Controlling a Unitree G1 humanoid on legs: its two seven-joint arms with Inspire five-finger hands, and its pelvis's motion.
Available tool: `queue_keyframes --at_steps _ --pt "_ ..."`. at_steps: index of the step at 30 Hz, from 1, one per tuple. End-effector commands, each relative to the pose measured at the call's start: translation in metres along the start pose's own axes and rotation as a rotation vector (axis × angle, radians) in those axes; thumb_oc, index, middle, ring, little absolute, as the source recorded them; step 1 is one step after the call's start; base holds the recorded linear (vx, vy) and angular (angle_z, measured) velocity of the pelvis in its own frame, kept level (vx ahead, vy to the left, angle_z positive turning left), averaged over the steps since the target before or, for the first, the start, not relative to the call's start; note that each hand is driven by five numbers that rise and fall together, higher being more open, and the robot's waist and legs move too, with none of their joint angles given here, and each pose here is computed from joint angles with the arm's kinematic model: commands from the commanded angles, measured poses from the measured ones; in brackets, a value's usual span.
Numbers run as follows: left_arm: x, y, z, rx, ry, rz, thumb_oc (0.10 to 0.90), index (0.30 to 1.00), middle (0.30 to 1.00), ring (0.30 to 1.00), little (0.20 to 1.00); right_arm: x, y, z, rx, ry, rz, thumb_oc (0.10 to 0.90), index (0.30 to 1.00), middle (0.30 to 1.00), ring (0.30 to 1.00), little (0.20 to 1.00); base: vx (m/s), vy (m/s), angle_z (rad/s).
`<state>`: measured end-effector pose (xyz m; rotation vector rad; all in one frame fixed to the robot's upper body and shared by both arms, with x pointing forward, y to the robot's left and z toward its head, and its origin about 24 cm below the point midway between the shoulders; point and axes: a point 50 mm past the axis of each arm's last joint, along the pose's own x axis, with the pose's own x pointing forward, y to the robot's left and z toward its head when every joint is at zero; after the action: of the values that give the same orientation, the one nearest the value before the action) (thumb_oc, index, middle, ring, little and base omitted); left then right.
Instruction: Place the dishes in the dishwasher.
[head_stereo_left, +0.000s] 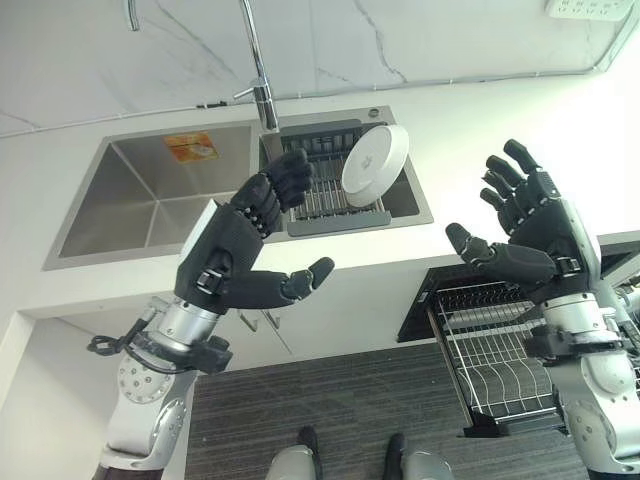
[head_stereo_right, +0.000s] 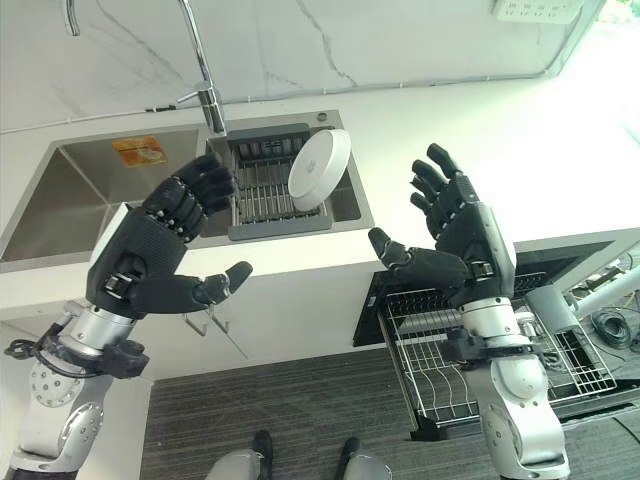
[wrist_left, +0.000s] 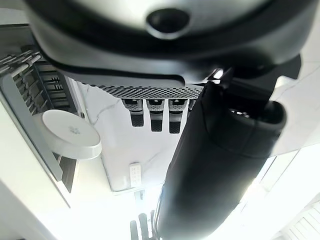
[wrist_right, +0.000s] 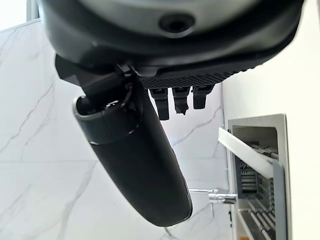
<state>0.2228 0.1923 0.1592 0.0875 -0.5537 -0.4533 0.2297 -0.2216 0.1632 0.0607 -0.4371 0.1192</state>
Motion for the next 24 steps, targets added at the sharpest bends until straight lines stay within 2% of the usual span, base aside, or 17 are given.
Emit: queue_keyframes --at_steps 1,5,10,15,24 --pt "0.009 -0.001 0.037 0.038 -0.225 0.004 0.800 0.900 0.900 0.900 0.900 0.017 0.009 0.040 0.033 -0.243 0.060 0.800 0.900 0.900 0.900 0.900 0.06 0.009 0.13" --pt "0.005 -0.004 0.036 0.021 -0.240 -0.020 0.800 0.900 0.900 0.900 0.900 0.012 0.000 0.036 0.015 -0.240 0.012 0.800 0.900 0.900 0.900 0.900 0.10 0.187 0.19" --pt "0.012 -0.003 0.039 0.120 -0.249 -0.043 0.800 0.900 0.900 0.900 0.900 0.004 -0.003 0.034 0.046 -0.253 -0.035 0.800 0.900 0.900 0.900 0.900 0.09 0.270 0.27" --pt "0.024 -0.007 0.052 0.144 -0.323 -0.160 0.800 0.900 0.900 0.900 0.900 0.006 -0.002 0.030 0.077 -0.281 -0.120 0.800 0.900 0.900 0.900 0.900 0.14 0.300 0.19" --pt "0.032 -0.004 0.051 0.173 -0.293 -0.099 0.800 0.900 0.900 0.900 0.900 0.012 -0.003 0.030 0.104 -0.288 -0.103 0.800 0.900 0.900 0.900 0.900 0.07 -0.143 -0.08"
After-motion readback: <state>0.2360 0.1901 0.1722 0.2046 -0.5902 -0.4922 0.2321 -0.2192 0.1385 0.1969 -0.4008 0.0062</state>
